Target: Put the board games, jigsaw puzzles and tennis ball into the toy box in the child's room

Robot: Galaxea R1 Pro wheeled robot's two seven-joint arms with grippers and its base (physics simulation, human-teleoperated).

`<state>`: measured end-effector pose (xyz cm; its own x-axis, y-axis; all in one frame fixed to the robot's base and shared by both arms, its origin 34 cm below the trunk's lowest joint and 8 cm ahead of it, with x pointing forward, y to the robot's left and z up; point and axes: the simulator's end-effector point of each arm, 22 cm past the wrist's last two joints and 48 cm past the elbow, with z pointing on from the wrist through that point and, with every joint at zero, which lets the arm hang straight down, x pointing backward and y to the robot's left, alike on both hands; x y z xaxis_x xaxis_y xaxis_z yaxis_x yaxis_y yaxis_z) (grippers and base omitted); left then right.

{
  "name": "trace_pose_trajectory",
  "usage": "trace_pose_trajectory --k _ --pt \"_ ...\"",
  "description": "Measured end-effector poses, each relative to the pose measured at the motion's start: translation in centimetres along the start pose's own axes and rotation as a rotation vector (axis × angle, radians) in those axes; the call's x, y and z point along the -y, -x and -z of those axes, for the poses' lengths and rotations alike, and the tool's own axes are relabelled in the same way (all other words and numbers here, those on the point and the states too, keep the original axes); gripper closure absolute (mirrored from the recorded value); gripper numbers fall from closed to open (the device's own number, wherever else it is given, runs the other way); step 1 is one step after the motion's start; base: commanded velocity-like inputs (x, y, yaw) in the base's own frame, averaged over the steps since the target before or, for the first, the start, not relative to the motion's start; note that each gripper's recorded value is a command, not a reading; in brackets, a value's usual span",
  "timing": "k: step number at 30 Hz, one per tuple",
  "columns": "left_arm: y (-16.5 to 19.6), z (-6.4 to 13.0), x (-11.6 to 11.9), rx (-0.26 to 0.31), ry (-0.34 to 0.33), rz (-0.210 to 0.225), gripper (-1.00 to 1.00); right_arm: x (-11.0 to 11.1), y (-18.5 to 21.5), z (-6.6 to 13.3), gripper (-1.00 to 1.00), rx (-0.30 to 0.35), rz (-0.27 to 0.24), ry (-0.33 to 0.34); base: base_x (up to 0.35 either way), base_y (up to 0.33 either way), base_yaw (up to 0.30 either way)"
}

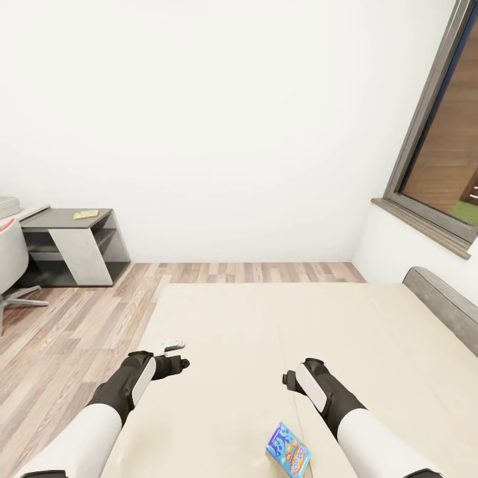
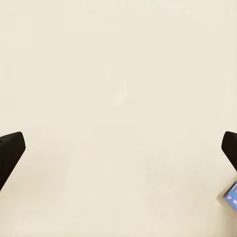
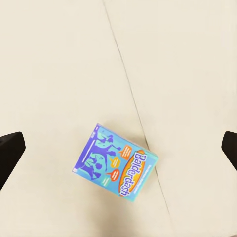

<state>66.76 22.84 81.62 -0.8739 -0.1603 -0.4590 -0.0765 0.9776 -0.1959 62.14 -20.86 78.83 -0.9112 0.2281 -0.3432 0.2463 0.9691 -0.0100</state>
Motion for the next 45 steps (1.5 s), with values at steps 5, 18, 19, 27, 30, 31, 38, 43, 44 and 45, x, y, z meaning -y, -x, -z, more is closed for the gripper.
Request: trace_pose_trajectory --k 5,18,19,27,30,31,38,43,44,45 --pt "-0.2 -0.2 -0.1 -0.004 0.001 0.000 -1.00 0.1 -0.1 -0.2 -1.00 -0.004 0.001 -0.002 0.000 0.000 0.000" --pt "-1.0 -0.9 -0.5 -0.022 0.006 0.003 -1.00 0.1 -0.9 -1.0 -1.00 -0.025 0.003 -0.005 0.000 0.000 0.000" --pt "-1.0 -1.0 -0.5 -0.023 0.006 0.003 -1.00 0.1 -1.0 -1.0 -1.00 -0.027 0.004 -0.006 0.000 0.000 0.000" --pt "-1.6 -1.5 -0.7 -0.036 0.008 0.005 -1.00 0.2 -1.5 -1.5 -1.00 -0.040 0.005 -0.008 0.000 0.000 0.000" --pt "-1.8 -1.7 -0.7 -0.040 0.009 0.006 -1.00 0.2 -1.7 -1.7 -1.00 -0.044 0.005 -0.009 0.000 0.000 0.000" --pt "-1.9 -1.7 -0.8 -0.042 0.009 0.006 -1.00 0.2 -1.7 -1.8 -1.00 -0.046 0.006 -0.010 0.000 0.000 0.000" --pt "-2.3 -2.1 -0.9 -0.053 0.011 0.007 -1.00 0.3 -2.2 -2.2 -1.00 -0.057 0.007 -0.012 0.000 0.000 0.000" --pt "-2.7 -2.4 -1.2 -0.061 0.015 0.010 -1.00 0.3 -2.5 -2.6 -1.00 -0.065 0.007 -0.014 0.000 0.000 0.000" --pt "-2.7 -2.5 -1.3 -0.062 0.016 0.010 -1.00 0.3 -2.6 -2.6 -1.00 -0.066 0.008 -0.015 0.000 0.000 0.000" --pt "-2.8 -2.5 -1.3 -0.063 0.016 0.010 -1.00 0.3 -2.6 -2.7 -1.00 -0.068 0.008 -0.015 0.000 0.000 0.000"
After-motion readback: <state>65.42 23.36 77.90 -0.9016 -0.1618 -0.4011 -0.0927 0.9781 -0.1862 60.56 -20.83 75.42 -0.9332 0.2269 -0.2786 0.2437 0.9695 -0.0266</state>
